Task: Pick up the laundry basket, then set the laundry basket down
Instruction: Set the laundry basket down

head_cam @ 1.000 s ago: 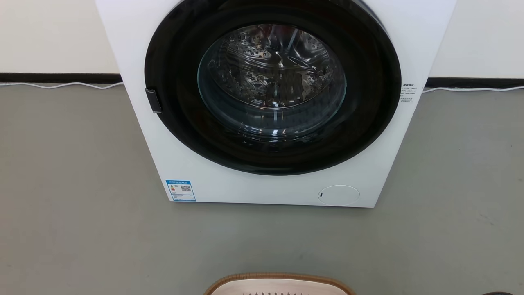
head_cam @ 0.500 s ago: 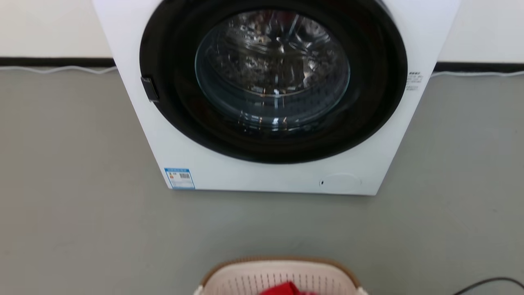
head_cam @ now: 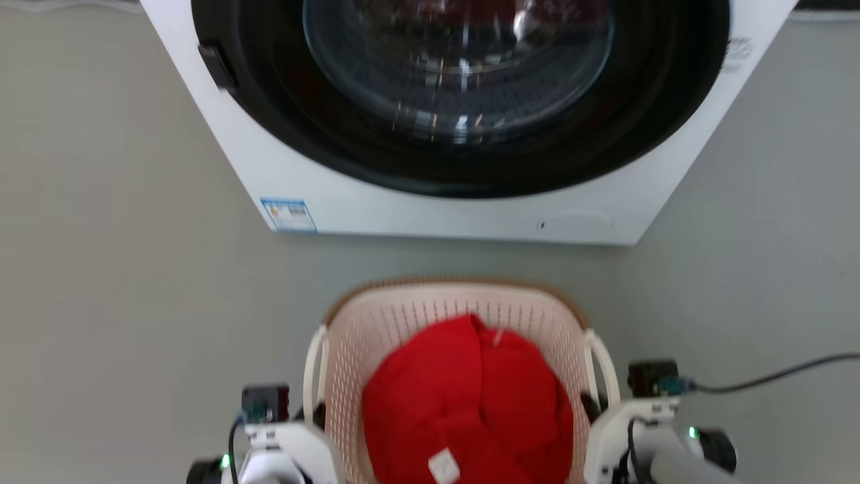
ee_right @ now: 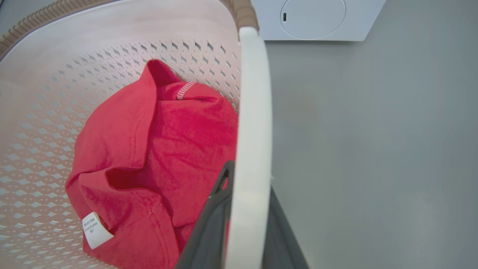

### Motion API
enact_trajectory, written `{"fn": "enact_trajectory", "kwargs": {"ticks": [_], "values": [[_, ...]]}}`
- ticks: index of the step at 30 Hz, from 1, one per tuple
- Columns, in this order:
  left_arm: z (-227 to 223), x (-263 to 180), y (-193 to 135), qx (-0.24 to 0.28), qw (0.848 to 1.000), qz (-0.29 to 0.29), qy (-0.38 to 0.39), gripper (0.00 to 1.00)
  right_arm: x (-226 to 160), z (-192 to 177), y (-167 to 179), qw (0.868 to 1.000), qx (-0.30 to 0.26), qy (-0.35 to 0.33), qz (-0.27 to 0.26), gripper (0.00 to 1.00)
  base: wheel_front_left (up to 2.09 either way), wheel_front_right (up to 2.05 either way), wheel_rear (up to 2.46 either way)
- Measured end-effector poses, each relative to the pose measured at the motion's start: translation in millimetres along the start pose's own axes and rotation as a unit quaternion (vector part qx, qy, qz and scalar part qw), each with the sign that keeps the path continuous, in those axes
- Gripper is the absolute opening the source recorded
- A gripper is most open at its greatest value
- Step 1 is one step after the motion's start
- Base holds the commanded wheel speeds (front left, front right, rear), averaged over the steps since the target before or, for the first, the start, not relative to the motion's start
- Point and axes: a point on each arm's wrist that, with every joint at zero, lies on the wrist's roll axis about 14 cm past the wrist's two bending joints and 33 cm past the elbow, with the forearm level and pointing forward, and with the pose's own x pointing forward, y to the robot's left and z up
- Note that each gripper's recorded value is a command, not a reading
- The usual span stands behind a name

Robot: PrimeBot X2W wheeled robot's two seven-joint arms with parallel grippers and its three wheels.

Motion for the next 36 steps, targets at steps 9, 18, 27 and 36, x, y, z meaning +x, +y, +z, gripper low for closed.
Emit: {"fn": "enact_trajectory", "kwargs": {"ticks": [9, 18, 27, 36], "values": [[25.4, 43.9, 2.7, 0.004, 1.0, 0.003, -0.005, 0.0, 43.1, 29.7, -12.4, 1.0, -0.004, -0.01, -0.001, 0.0, 0.0, 0.0, 0.0], [37.8, 96.4, 2.5, 0.008, 1.0, 0.002, -0.004, 0.0, 99.1, 49.0, -37.7, 1.0, -0.015, -0.012, -0.009, 0.0, 0.0, 0.0, 0.0], [34.0, 134.0, 11.3, 0.014, 1.0, 0.005, 0.007, 0.0, 144.6, 43.3, -50.2, 1.0, -0.025, 0.001, -0.009, 0.0, 0.0, 0.0, 0.0], [11.6, 160.1, 15.6, 0.015, 0.999, 0.002, 0.031, 0.0, 179.5, 17.2, -64.1, 0.999, -0.031, 0.024, -0.015, 0.0, 0.0, 0.0, 0.0]]}}
